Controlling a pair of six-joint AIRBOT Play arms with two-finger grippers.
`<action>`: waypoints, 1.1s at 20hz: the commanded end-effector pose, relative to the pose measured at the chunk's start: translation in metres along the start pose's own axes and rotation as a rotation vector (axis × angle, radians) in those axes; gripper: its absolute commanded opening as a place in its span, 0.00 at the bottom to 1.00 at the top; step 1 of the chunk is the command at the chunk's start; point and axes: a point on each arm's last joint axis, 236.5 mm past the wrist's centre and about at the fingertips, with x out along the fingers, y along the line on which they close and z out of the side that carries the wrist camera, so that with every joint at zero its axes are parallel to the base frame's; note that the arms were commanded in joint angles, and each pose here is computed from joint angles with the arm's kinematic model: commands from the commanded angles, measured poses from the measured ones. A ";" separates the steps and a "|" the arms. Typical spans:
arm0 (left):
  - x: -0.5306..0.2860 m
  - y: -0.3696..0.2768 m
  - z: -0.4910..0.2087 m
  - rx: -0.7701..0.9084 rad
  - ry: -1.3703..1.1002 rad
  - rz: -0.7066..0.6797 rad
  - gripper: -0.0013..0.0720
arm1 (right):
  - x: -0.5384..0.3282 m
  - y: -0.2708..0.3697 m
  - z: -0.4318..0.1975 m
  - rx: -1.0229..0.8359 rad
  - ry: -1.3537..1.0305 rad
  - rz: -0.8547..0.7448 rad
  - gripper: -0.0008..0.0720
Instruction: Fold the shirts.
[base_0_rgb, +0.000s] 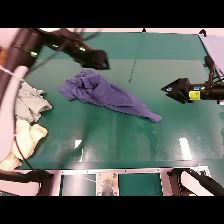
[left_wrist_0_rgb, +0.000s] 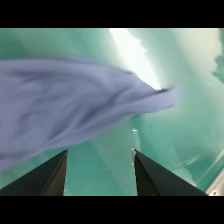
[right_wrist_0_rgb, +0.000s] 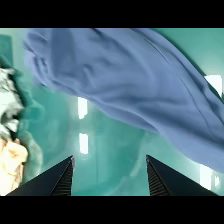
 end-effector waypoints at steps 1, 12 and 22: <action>-0.041 0.054 -0.014 -0.112 -0.006 0.075 0.67 | 0.016 -0.024 -0.014 0.052 0.064 -0.031 0.73; -0.001 0.120 -0.091 -0.284 0.019 0.173 0.67 | 0.024 -0.036 -0.015 0.083 0.059 -0.043 0.71; 0.002 0.150 -0.099 -0.272 0.011 0.278 0.67 | 0.026 -0.038 -0.018 0.092 0.061 -0.046 0.71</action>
